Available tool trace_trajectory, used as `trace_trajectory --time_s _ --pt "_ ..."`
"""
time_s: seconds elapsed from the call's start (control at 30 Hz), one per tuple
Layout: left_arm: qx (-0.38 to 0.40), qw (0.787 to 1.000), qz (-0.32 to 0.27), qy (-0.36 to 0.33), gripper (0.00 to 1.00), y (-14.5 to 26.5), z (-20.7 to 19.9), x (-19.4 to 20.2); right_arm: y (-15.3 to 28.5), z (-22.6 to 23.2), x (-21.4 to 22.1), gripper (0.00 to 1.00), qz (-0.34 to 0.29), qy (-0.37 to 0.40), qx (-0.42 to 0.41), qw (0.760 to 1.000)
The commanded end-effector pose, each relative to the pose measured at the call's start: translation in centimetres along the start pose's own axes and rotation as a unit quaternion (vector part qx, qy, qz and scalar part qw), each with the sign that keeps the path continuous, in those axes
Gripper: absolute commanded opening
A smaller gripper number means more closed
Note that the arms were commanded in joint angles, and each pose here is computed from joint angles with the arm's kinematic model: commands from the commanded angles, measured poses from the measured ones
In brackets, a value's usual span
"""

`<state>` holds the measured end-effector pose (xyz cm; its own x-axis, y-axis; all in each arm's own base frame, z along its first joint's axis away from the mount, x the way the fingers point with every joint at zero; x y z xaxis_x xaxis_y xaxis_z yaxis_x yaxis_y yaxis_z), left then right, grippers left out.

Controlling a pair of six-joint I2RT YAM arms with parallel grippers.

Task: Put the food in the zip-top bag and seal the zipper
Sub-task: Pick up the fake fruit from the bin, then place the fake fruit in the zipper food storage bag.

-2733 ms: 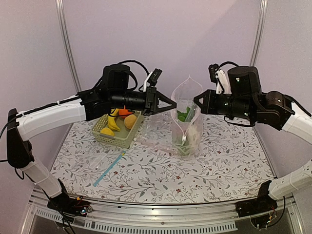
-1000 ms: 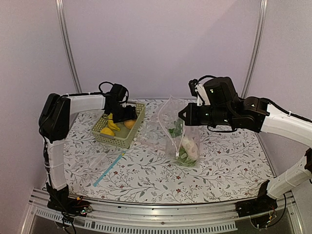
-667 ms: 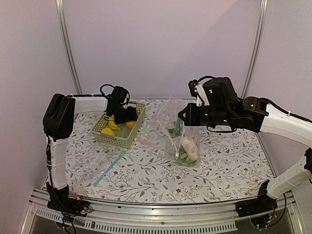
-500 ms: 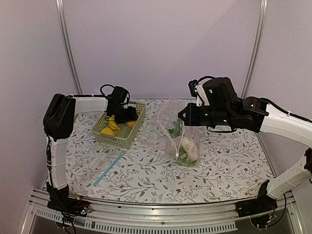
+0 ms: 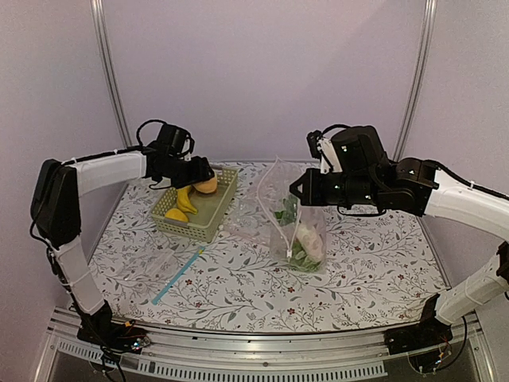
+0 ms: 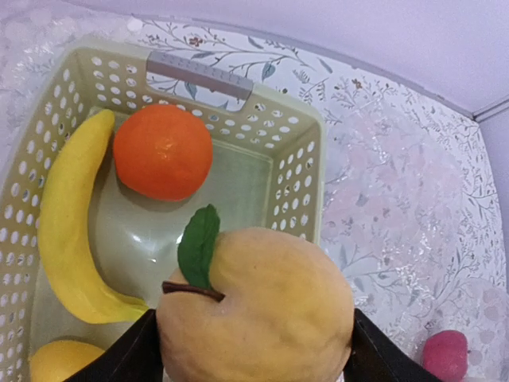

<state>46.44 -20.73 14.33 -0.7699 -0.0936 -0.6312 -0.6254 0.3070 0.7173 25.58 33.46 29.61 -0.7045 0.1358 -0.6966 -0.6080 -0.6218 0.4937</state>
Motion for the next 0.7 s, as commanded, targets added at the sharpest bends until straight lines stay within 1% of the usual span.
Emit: trace_trajectory --time_s 0.0,0.17,0.3,0.5,0.6,0.67 --pt "0.009 0.999 -0.033 0.002 0.6 3.6 0.1 -1.1 1.2 0.0 -0.6 0.0 -0.007 0.005 -0.003 1.0" --pt "0.02 0.998 -0.058 0.006 0.6 7.1 0.0 -0.6 2.1 -0.4 -0.9 0.0 -0.012 0.013 0.007 1.0" --pt "0.069 0.995 -0.077 0.0 0.6 10.7 -1.7 -0.9 2.9 -0.9 -0.9 0.0 -0.014 0.018 0.018 1.0" --pt "0.111 0.987 -0.116 -0.013 0.59 16.0 -3.4 -1.1 3.0 -1.0 -0.9 0.0 -0.006 0.026 0.025 0.999" --pt "0.138 0.983 -0.122 -0.025 0.6 18.0 -4.3 -0.7 2.6 -0.8 -0.9 0.0 -0.001 0.026 0.024 0.999" --pt "0.17 0.977 -0.122 -0.038 0.6 19.2 -5.9 -0.1 2.4 -0.7 -0.9 0.0 0.0 0.026 0.023 0.999"
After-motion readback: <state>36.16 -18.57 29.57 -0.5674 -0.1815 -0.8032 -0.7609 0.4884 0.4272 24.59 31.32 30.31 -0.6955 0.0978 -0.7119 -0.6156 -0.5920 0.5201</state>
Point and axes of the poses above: each gripper's point midway between its finger pads, its own y axis back along the fingers, its own z axis along the line the jaws close on, x = y × z, the point moved 1 cm from there along y, back along the fingers, and after that the axes turned 5 degrees about -y, right-handed, at the moved point
